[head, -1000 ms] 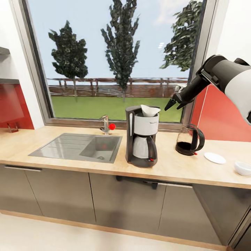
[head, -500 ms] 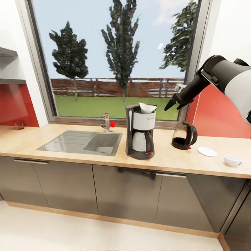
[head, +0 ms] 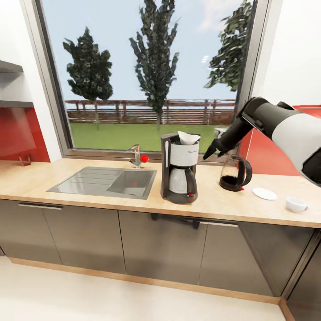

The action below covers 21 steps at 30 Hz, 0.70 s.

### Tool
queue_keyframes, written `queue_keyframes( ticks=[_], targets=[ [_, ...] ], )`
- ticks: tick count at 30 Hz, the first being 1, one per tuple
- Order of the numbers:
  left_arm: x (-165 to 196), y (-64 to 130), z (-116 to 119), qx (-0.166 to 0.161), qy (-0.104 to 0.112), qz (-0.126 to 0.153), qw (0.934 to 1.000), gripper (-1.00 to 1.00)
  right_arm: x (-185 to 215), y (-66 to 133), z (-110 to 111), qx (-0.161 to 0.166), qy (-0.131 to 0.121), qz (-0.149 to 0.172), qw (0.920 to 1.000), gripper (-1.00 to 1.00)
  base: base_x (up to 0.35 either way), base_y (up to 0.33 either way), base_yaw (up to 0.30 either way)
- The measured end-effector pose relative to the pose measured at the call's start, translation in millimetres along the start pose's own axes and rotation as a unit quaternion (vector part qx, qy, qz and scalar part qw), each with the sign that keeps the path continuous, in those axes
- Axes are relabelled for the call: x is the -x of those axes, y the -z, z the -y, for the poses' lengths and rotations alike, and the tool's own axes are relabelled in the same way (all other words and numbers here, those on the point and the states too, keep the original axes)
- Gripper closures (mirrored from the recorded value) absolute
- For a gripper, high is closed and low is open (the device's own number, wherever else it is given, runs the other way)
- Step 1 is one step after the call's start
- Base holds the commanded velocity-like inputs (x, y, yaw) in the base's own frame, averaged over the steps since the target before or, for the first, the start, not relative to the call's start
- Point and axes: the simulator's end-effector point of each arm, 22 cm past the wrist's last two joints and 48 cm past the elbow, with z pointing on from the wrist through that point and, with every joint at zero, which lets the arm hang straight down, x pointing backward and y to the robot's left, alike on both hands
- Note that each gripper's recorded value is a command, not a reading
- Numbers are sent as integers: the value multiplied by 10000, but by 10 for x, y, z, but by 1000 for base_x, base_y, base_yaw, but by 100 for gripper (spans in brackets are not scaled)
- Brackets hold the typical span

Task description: Set up a coffee station on the kitchen countertop: keep the coffee maker on the countertop, move the bottle of coffee from the kitchen shelf to the counter next to the coffee maker, place a paper coffee filter on top of the coffee maker, put the saucer next to the coffee maker with the coffee cup on the saucer, and place the electric kettle next to the coffee maker.

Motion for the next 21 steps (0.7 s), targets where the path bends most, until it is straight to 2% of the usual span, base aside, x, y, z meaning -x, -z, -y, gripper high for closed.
queue_keyframes(
  ticks=[6,9,15,18,19,20,21],
  targets=[
    [1,0,4,-5,-4,1,10000,-100,-93,-384,-346,373,531,-227,9976,-100,0,0,0],
    [1,0,4,-5,-3,-1,10000,-100,-143,-627,-721,891,800,-264,9925,-100,0,0,0],
    [1,0,1,-2,-1,0,10000,-100,-318,-993,-1321,1789,1030,-318,9779,-100,0,0,0],
    [4,-1,-4,1,-2,3,10000,-100,-609,-1422,-1653,2155,1120,-535,9686,-100,0,0,0],
    [9,1,-1,-3,2,13,10000,-100,-815,-1780,-1964,2375,1326,-629,9602,-100,0,0,0],
    [9,-1,1,-6,3,8,10000,-100,-991,-1972,-2026,2463,1310,-742,9574,-100,0,0,0],
    [9,0,2,-7,5,11,10000,-100,-1012,-2018,-2058,2472,1340,-727,9569,-100,0,0,0]
  ],
)
